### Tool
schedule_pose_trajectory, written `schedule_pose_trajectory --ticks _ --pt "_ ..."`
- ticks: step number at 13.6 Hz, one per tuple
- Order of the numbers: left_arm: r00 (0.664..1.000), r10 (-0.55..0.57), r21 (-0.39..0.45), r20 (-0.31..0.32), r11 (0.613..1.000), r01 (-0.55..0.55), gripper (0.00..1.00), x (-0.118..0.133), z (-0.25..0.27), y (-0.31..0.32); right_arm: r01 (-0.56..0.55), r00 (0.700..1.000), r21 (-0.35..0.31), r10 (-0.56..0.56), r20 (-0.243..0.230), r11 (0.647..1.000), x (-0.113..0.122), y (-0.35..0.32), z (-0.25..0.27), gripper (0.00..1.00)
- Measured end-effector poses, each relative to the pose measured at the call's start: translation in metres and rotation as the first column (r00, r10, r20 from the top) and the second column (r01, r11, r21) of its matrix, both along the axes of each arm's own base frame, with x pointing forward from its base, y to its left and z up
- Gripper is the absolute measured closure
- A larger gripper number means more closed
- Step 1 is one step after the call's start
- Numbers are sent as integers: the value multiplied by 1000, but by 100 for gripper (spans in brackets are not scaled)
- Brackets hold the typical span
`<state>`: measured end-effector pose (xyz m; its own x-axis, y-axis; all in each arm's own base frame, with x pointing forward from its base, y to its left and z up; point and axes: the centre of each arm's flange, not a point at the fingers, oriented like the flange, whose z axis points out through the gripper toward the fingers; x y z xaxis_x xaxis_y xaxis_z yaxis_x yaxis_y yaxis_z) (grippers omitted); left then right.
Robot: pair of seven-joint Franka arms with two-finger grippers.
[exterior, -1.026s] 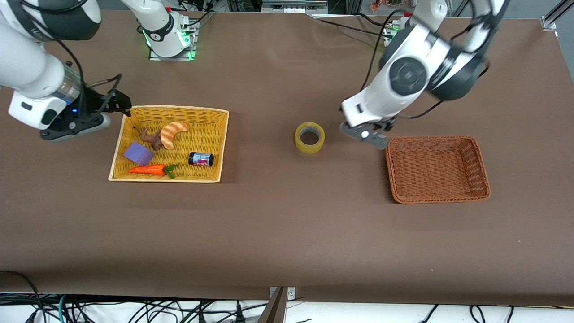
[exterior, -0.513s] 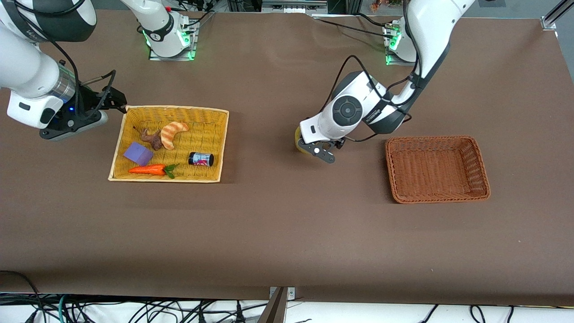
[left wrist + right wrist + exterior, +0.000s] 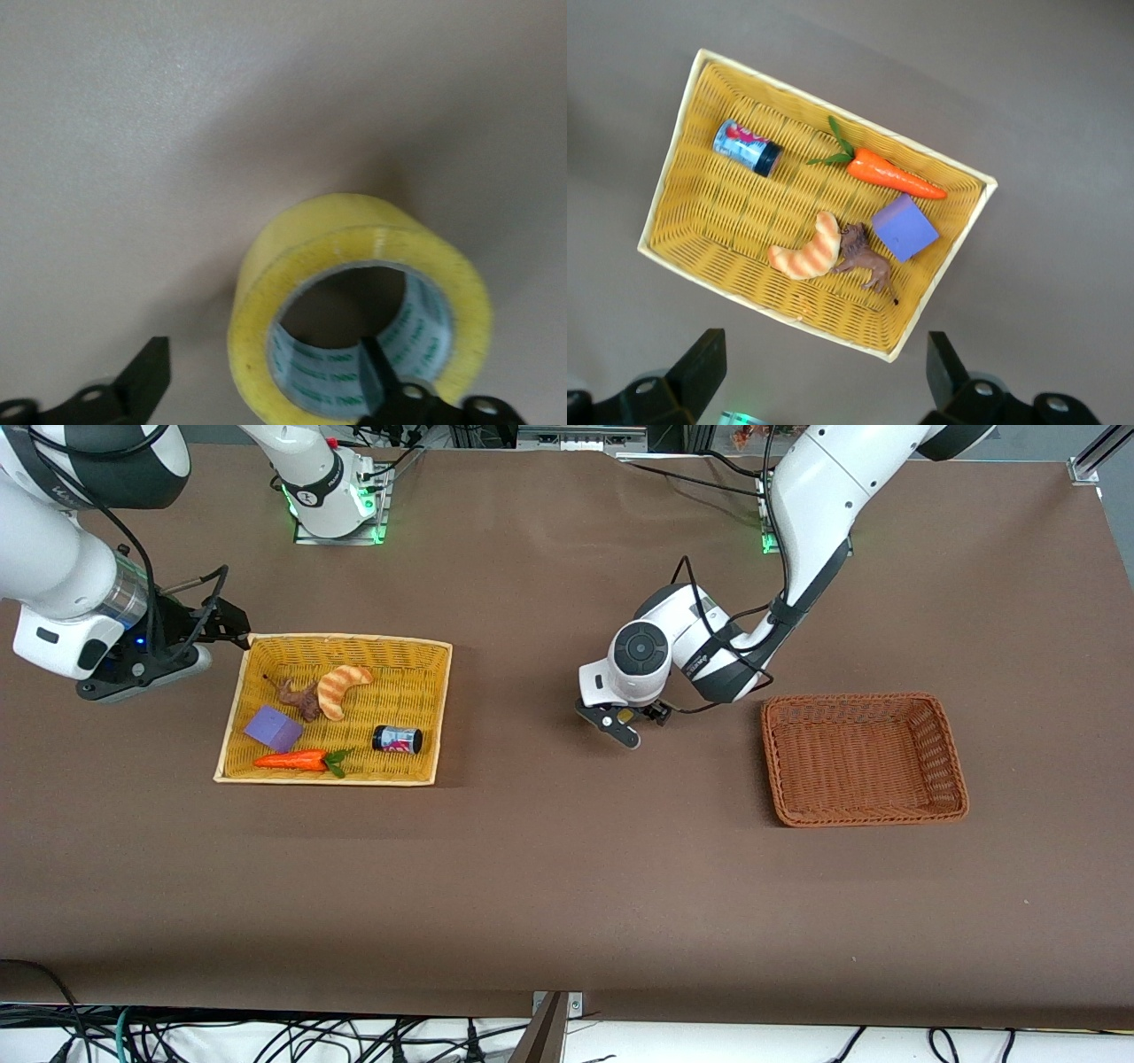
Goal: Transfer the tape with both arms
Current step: 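Reach the left gripper to the tape while the right gripper withdraws, then grasp the tape roll rim with the left gripper and lift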
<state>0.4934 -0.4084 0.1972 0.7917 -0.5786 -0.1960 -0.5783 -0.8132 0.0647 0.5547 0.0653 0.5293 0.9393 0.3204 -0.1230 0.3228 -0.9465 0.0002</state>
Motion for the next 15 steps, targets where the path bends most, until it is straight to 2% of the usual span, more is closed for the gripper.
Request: schedule_pose_trajectory --ticks 3,6,8,10,15 --pt "1000 -9 6 -4 1000 9 48 -1 -10 1 140 990 -15 -140 8 990 0 -1 0 0" --pt "1000 -9 3 1 1000 9 78 1 -9 1 179 984 -14 -179 23 984 2 -11 2 0" --pt "1000 -2 -2 16 1000 2 78 8 0 2 192 981 -14 -192 27 981 4 -18 2 0" --pt "1000 3 30 24 1000 -4 78 16 28 7 210 977 -14 -209 28 978 4 -28 3 0" --pt "997 64 226 32 972 -70 78 25 151 66 236 971 -14 -235 30 972 5 -43 3 0"
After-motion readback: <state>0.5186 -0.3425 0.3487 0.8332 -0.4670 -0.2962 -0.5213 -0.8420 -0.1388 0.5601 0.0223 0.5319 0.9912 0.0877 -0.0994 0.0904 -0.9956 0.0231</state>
